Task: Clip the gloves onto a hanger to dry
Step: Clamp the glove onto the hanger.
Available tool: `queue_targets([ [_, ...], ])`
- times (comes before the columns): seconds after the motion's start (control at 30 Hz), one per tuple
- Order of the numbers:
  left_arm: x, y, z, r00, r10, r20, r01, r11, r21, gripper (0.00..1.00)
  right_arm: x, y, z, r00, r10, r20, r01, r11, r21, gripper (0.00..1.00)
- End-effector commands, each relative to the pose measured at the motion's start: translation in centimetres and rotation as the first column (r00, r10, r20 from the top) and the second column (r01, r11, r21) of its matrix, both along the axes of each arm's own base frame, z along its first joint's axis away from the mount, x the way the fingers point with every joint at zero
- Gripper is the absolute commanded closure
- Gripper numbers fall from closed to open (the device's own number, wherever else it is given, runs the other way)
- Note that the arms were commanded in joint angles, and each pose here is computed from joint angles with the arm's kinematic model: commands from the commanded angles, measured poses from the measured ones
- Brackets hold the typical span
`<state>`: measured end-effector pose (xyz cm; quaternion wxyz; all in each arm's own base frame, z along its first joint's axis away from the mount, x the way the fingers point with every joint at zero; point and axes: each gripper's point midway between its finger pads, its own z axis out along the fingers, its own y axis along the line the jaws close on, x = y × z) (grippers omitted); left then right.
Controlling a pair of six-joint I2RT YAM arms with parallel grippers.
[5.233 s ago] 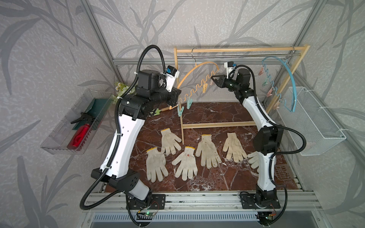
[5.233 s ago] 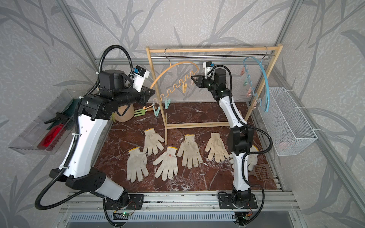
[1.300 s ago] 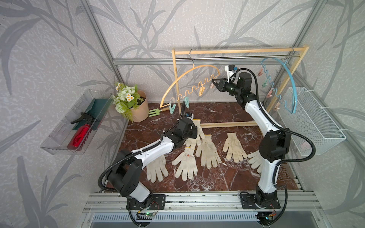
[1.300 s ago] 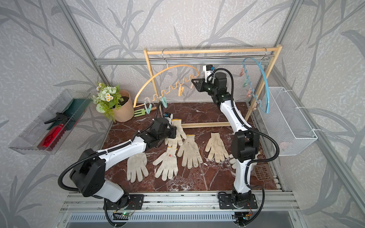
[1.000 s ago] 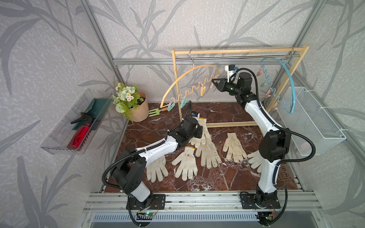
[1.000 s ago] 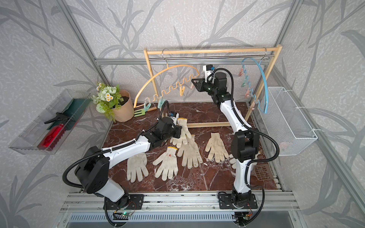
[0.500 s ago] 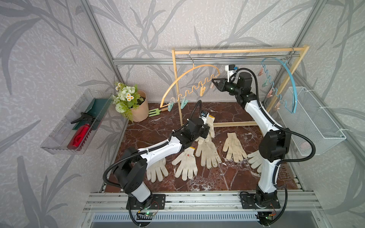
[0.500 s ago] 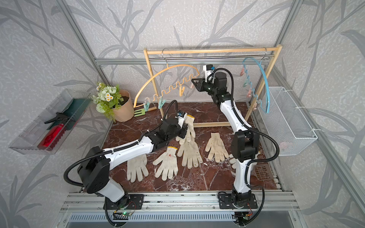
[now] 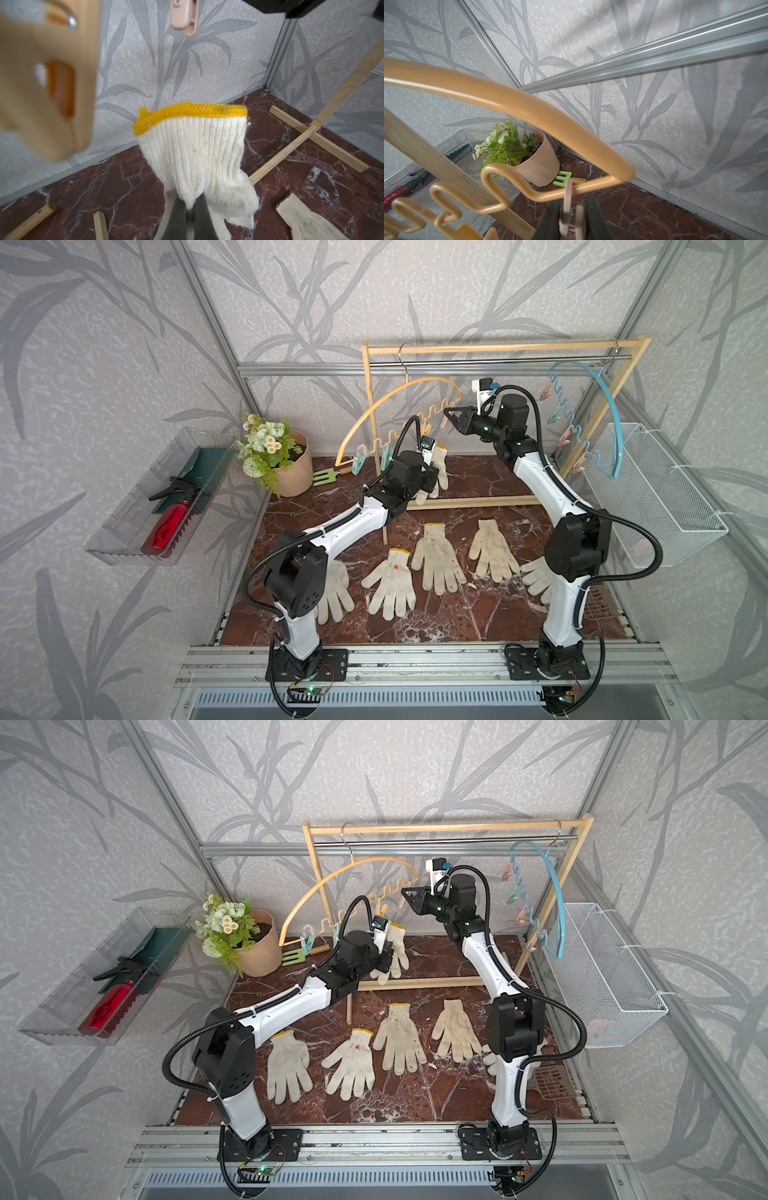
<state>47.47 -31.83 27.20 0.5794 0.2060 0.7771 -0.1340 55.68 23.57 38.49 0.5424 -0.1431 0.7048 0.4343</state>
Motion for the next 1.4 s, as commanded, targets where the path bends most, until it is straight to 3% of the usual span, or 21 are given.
queue_targets([
  [0.0, 0.9, -0.4, 2.0, 0.998, -0.022, 0.05, 0.022, 1.0, 0.017, 1.0, -1.5, -0.1, 3.3, 0.997, 0.024, 0.075, -0.025, 0.999, 0.025, 0.78],
  [0.5, 3.8, -0.7, 3.3, 0.999, -0.006, 0.051, 0.005, 1.0, 0.021, 1.0, -1.6, 0.0, 3.5, 0.996, 0.034, 0.084, -0.036, 0.999, 0.024, 0.79],
  [1.37, 3.9, -1.0, 6.0, 0.998, -0.007, 0.068, 0.01, 0.999, -0.048, 1.0, -1.7, 0.2, 2.6, 0.997, 0.052, 0.062, -0.054, 0.998, 0.025, 0.8],
])
